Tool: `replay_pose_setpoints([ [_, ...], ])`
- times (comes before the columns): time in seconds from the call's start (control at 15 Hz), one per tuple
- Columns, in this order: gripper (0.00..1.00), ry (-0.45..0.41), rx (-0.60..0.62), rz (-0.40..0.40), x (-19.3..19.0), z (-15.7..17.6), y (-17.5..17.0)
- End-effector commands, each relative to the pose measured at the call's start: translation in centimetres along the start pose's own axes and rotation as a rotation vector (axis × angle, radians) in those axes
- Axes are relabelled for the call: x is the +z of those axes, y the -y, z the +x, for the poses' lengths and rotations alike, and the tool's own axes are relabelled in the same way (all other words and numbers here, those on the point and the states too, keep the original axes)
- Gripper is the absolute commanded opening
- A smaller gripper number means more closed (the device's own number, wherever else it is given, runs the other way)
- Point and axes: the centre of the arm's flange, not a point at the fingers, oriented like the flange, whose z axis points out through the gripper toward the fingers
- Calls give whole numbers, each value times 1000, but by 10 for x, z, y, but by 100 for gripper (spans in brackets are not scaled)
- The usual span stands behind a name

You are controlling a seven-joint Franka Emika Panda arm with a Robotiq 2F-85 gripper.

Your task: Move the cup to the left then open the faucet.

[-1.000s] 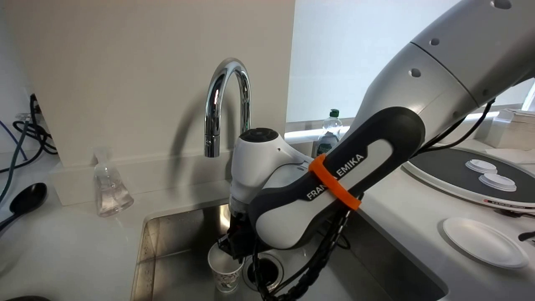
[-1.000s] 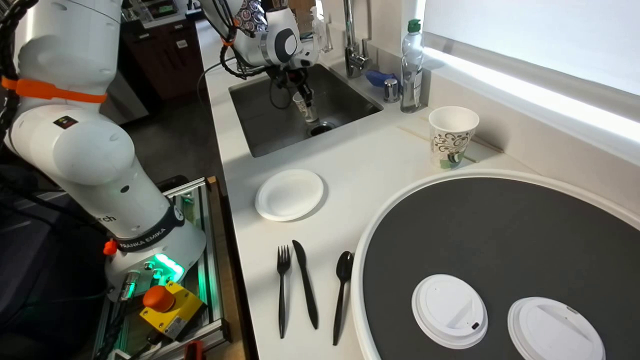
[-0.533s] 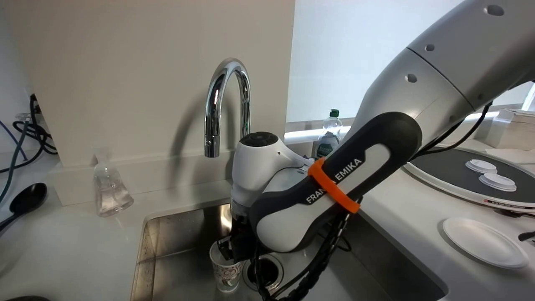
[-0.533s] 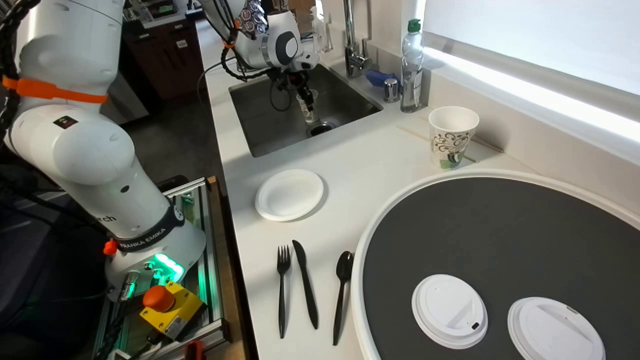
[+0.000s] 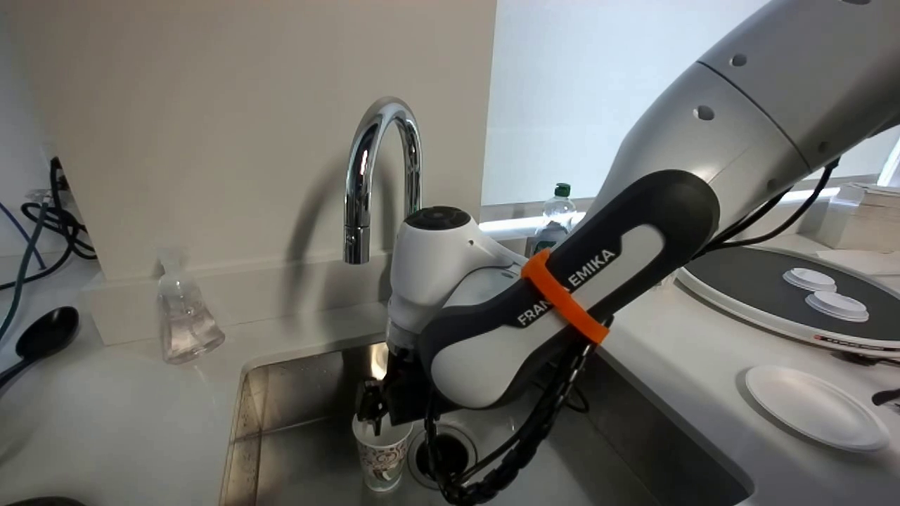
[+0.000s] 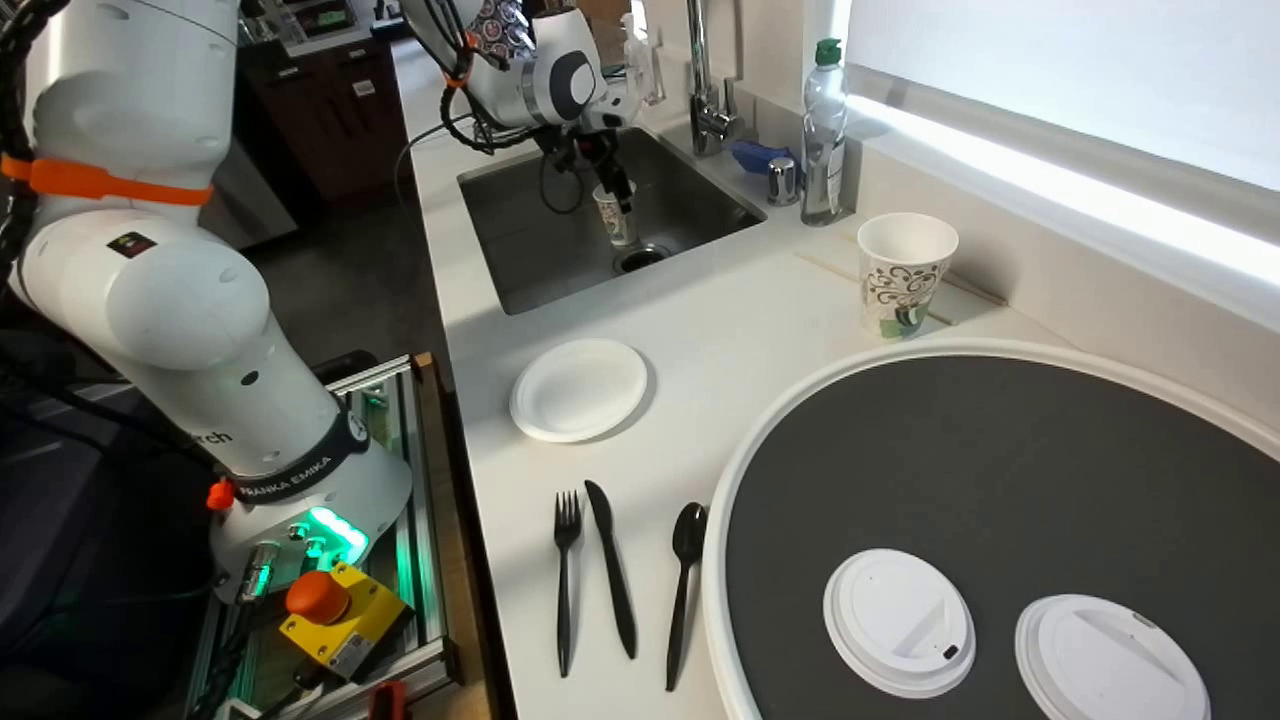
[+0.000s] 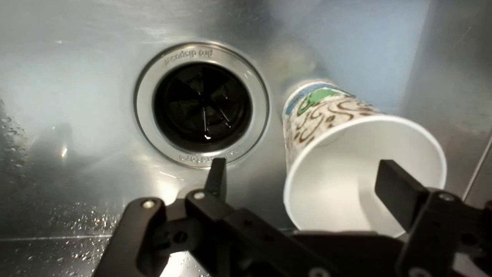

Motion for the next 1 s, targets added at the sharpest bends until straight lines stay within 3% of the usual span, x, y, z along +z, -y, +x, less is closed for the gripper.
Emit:
replay_pose_setpoints([
  [0.0, 100, -19, 40, 10, -22, -7, -5],
  [0.53, 100, -78, 123, 0, -71, -26, -39],
  [0.6, 100, -53, 93, 8, -54, 3, -19],
  [0.93, 100, -54, 115, 0, -68, -9, -31],
])
